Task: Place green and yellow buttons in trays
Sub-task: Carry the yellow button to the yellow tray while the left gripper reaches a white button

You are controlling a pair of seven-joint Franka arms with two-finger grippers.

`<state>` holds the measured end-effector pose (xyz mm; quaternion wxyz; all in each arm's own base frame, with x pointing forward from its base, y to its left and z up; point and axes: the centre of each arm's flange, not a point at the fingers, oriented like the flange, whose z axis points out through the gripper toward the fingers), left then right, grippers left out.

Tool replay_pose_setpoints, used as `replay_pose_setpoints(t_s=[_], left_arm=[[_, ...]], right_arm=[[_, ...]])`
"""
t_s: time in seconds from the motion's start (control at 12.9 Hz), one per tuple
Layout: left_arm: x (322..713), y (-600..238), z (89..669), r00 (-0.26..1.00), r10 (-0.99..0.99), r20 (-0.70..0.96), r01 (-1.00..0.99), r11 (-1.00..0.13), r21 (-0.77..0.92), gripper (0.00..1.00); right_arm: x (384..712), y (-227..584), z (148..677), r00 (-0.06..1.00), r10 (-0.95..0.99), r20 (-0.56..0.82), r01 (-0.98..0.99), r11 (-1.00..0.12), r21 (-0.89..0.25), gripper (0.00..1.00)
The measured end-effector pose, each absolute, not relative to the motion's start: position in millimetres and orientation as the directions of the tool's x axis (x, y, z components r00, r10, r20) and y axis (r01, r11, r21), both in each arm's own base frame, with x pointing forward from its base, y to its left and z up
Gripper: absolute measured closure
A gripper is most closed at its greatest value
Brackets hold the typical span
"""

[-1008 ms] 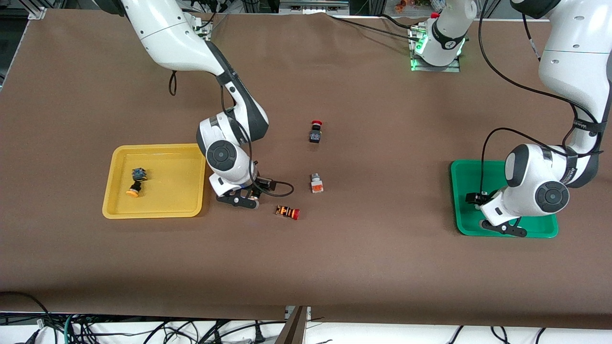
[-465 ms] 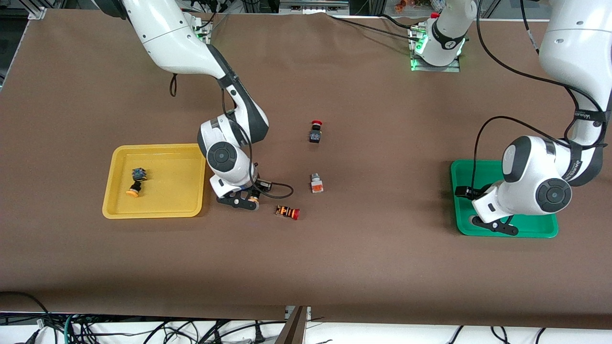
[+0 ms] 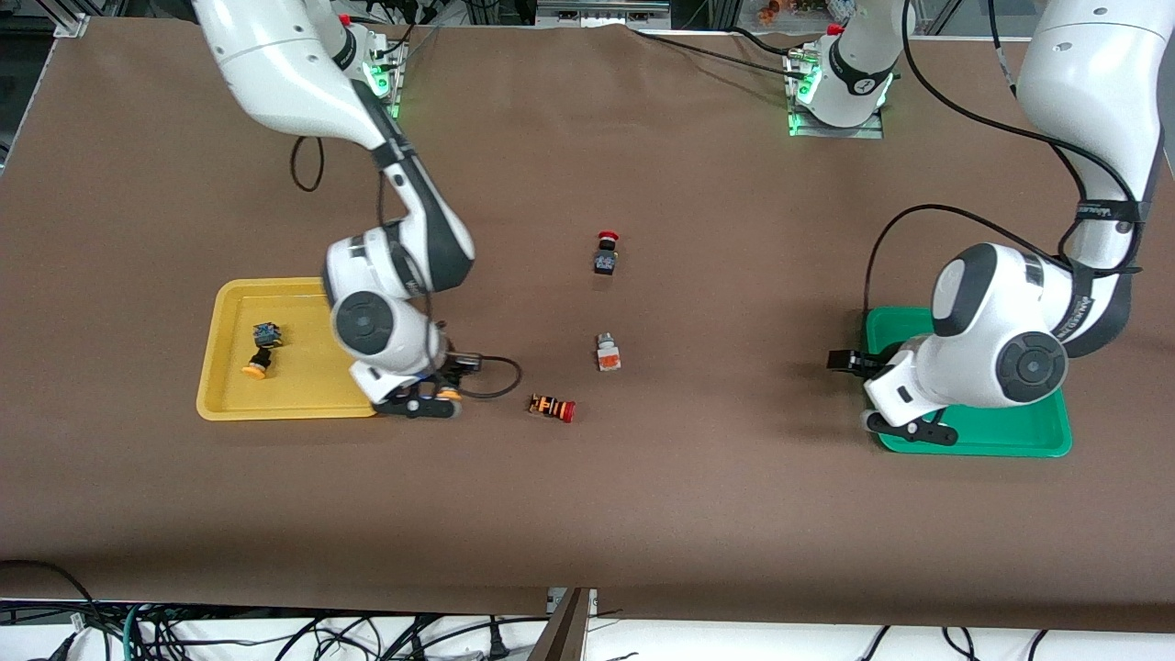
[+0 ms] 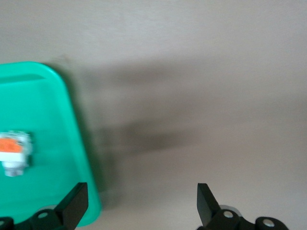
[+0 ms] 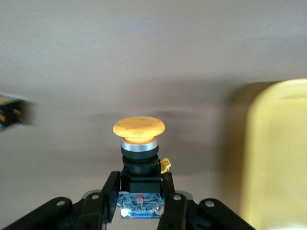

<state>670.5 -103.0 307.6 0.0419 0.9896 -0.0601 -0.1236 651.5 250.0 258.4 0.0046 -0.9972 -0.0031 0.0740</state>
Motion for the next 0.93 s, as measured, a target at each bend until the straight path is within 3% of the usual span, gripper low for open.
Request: replay_pose_setpoints(t_s=[0.31, 0.62, 0.93], left_arm=[[657, -171, 312, 0.962, -0.011, -0.273, 0.025, -0.991, 0.128, 0.0], [655, -204, 307, 0.961, 0.065, -0.268, 0.111, -0.981, 0.159, 0.0], [649, -249, 300, 0.962, 0.126, -0.244, 0.173, -0.968, 0.183, 0.0]], right_arm=[[665, 129, 270, 0.957, 0.155, -0.244, 0.167, -0.986, 0.028, 0.6], [642, 61, 240, 0.924, 0.195, -0.328, 0.216, -0.976, 0.03, 0.6], [617, 34, 221, 0.926, 0.204, -0.318, 0.223, -0.974, 0.025, 0.6]])
